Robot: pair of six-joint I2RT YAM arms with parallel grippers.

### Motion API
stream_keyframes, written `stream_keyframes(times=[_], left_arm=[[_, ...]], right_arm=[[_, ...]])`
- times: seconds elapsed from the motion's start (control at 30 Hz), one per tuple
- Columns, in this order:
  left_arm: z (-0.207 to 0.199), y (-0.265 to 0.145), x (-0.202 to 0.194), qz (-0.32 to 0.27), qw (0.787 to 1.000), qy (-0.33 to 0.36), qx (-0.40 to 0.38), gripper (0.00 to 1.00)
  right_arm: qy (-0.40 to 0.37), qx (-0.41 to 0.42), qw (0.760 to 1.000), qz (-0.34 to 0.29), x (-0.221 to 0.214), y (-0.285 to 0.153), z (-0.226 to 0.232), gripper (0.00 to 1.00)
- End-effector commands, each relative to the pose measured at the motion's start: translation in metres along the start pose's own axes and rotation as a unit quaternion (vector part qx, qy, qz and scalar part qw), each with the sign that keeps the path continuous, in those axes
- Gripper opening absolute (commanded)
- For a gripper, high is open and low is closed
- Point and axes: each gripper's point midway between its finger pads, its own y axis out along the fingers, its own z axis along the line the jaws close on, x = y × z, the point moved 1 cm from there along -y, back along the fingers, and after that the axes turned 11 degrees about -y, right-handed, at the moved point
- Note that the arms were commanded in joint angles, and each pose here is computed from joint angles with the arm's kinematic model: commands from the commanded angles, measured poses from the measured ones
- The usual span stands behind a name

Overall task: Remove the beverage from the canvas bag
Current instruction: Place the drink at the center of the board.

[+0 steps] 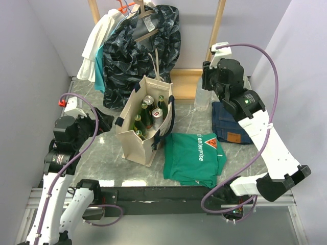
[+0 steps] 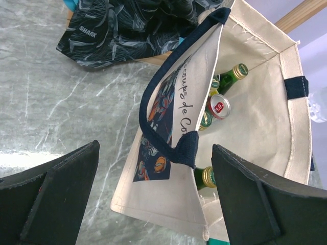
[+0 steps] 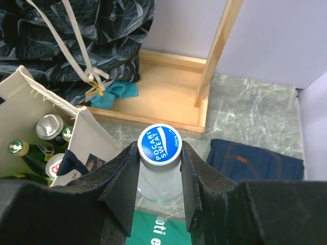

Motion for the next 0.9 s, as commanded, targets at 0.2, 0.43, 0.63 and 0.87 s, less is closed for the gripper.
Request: stream_keyframes(times=[0.2, 0.43, 0.63, 0.87], left_arm=[[-0.010, 0.000, 0.011, -0.012, 1.000, 0.010, -0.014, 0.96], [-0.007, 0.006, 0.008, -0.005, 1.000, 0.015, -0.010, 0.96], [-0.006, 0.006, 0.007, -0.005, 1.000, 0.014, -0.009, 0.96], [-0.005, 0.004, 0.008, -0.006, 1.000, 0.015, -0.006, 0.96]], right_arm=[[0.065, 0.003, 0.996, -0.064, 0.031, 0.040, -0.010, 0.00], [0.072, 0.019, 0.996, -0.050, 0.016, 0.071, 0.000, 0.00], [0.076, 0.024, 0.996, -0.027, -0.005, 0.102, 0.011, 0.00], [0.083, 0.044, 0.995, -0.017, -0.024, 0.129, 0.030, 0.00]])
